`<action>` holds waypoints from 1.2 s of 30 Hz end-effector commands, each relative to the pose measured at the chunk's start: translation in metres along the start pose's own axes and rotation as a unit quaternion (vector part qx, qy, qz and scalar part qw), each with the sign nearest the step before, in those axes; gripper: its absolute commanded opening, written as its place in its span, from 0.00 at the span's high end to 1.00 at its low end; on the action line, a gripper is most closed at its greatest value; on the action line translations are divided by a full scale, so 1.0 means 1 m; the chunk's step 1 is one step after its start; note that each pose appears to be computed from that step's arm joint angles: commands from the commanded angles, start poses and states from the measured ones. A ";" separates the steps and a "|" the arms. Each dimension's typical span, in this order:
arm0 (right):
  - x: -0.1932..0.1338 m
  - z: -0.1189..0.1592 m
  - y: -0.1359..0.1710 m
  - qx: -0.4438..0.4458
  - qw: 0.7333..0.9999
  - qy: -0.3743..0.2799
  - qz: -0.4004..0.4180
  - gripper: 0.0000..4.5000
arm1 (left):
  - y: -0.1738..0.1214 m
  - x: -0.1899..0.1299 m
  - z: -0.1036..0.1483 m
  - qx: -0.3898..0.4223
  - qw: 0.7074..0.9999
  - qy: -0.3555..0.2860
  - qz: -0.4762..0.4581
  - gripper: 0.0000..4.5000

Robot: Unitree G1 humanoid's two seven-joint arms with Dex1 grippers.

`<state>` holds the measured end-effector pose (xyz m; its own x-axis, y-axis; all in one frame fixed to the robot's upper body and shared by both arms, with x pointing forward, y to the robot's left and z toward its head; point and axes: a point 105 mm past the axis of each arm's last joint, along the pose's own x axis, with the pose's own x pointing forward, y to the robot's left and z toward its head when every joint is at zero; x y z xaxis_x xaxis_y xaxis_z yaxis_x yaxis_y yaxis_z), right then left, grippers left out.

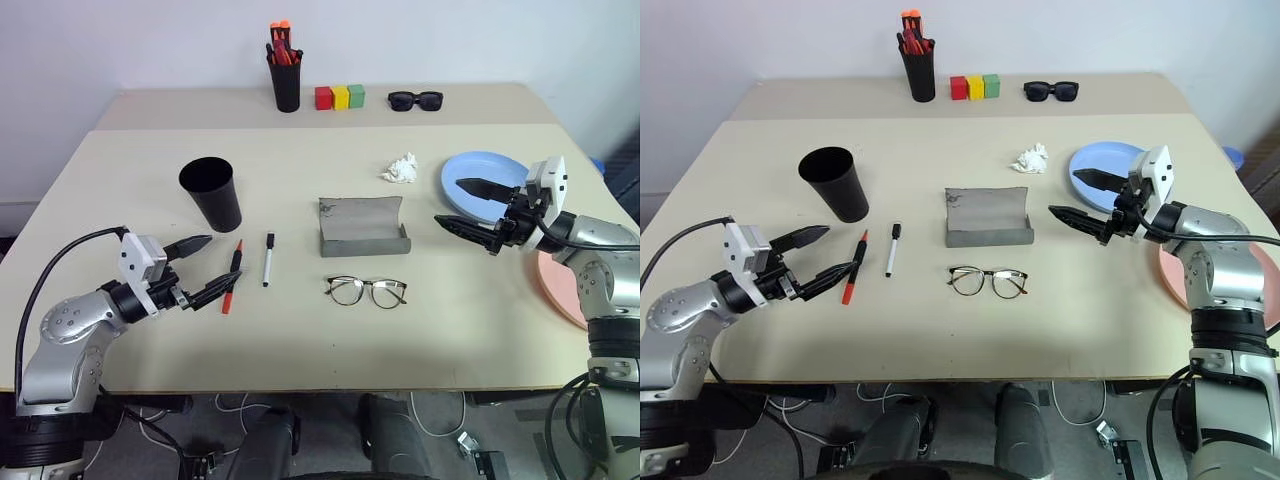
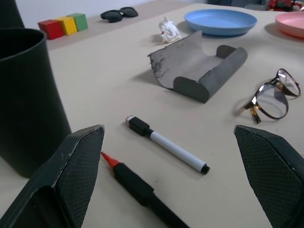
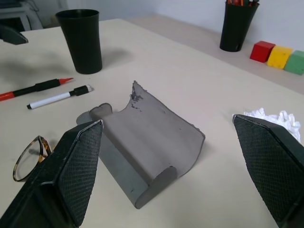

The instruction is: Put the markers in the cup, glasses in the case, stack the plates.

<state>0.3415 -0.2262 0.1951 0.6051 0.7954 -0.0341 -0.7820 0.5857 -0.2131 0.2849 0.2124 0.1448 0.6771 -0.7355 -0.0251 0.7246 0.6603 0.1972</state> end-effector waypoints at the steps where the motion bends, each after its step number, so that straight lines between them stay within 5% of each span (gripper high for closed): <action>1: -0.002 0.012 0.002 -0.038 0.999 -0.012 -0.003 0.01 | 0.008 0.001 0.006 0.018 1.000 0.001 -0.001 0.00; 10: 0.003 0.008 0.012 -0.059 0.998 -0.017 -0.001 0.01 | 0.016 -0.001 0.009 0.006 1.000 0.015 0.006 0.00; 22: 0.039 0.023 0.062 -0.053 0.997 -0.043 0.026 0.01 | 0.006 -0.053 0.005 -0.076 0.992 0.073 0.068 0.00; 30: 0.053 0.020 0.085 -0.051 0.997 -0.052 0.040 0.01 | 0.021 -0.028 0.007 -0.021 0.977 0.126 0.173 0.00; 36: 0.058 0.014 0.091 -0.048 0.996 -0.058 0.040 0.01 | 0.026 -0.009 -0.005 -0.086 0.935 0.206 0.276 0.00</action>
<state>0.3070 -0.1303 0.1777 0.5300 0.8478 0.0173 -0.8148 0.5148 -0.2664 0.2984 0.2384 0.1382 0.9098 -0.2287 -0.3463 0.2800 0.9542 0.1057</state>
